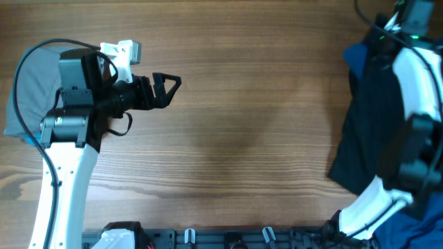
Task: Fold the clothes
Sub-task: 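Drag the black shorts with the right gripper to the table center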
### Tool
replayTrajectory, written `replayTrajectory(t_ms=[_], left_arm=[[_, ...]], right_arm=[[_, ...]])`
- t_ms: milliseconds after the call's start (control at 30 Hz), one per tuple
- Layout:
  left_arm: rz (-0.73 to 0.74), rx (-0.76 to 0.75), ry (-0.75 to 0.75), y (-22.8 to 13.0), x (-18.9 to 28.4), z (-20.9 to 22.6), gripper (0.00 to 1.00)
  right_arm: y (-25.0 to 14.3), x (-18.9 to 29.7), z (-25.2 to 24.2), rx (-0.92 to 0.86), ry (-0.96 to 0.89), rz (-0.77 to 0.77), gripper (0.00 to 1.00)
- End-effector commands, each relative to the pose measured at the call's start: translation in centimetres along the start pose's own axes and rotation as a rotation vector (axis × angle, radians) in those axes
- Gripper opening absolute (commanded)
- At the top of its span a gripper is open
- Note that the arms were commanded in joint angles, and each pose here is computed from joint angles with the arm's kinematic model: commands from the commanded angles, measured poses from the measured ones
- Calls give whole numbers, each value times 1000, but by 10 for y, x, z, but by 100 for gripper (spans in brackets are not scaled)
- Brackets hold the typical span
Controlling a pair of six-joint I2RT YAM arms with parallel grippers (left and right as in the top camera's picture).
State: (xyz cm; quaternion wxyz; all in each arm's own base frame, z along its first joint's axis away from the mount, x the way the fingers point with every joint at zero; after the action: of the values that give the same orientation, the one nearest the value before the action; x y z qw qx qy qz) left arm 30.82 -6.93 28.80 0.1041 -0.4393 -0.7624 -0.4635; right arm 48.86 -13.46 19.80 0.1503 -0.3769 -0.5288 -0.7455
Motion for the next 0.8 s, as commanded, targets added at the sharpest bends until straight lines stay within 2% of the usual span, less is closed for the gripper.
replayTrajectory(t_ms=[0, 33, 133, 200, 233, 267, 333, 400, 433, 533, 600, 667, 700, 767], left_arm=[[-132, -59, -1, 13, 40, -24, 97], [-196, -83, 43, 17, 57, -28, 99], [-381, -134, 183, 23, 106, -35, 100], [-481, -147, 268, 19, 134, -38, 100], [-503, -160, 291, 17, 141, -39, 100], [-517, -202, 315, 14, 148, -41, 100], [-523, -221, 359, 11, 153, -39, 100], [-504, -236, 378, 11, 150, -35, 100], [-493, -231, 380, 11, 148, -34, 100], [-428, -210, 358, 10, 134, -27, 100], [-321, -180, 288, 7, 110, -22, 100], [-165, -116, 206, 2, 75, -9, 100], [-42, -70, 156, -3, 42, 1, 100], [139, -52, 127, -15, -15, 17, 96]], right_arm=[[23, 104, 104, 147, 542, -98, 4], [13, 125, 136, 195, 646, -83, 4], [-72, 172, 254, 399, 869, 83, 7], [-175, 215, 333, 642, 1036, 246, 15], [-216, 232, 354, 741, 1092, 301, 24], [-283, 261, 378, 935, 1161, 350, 55], [-319, 270, 384, 1040, 1023, 311, 73], [-297, 263, 370, 996, 818, 227, 81], [-284, 259, 364, 947, 783, 224, 81], [-190, 221, 297, 550, 596, 280, 82], [-149, 198, 253, 385, 576, 343, 75], [-120, 171, 202, 183, 464, 395, 70], [-102, 159, 171, 59, 402, 399, 70], [-86, 152, 149, -13, 405, 385, 69]])
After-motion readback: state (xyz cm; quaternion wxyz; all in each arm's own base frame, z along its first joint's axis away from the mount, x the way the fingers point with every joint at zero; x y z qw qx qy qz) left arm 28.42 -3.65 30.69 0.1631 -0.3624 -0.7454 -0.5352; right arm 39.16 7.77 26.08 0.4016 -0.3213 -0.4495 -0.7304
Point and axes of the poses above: each gripper's point midway between its finger pads, its own x axis back along the fingers, its own z axis along the line the jaws close on, y = z × x, the point moved 5 cm from there along x, back along the fingers, and after that the axes turned 2 degrees about x, right-handed, at the moved point
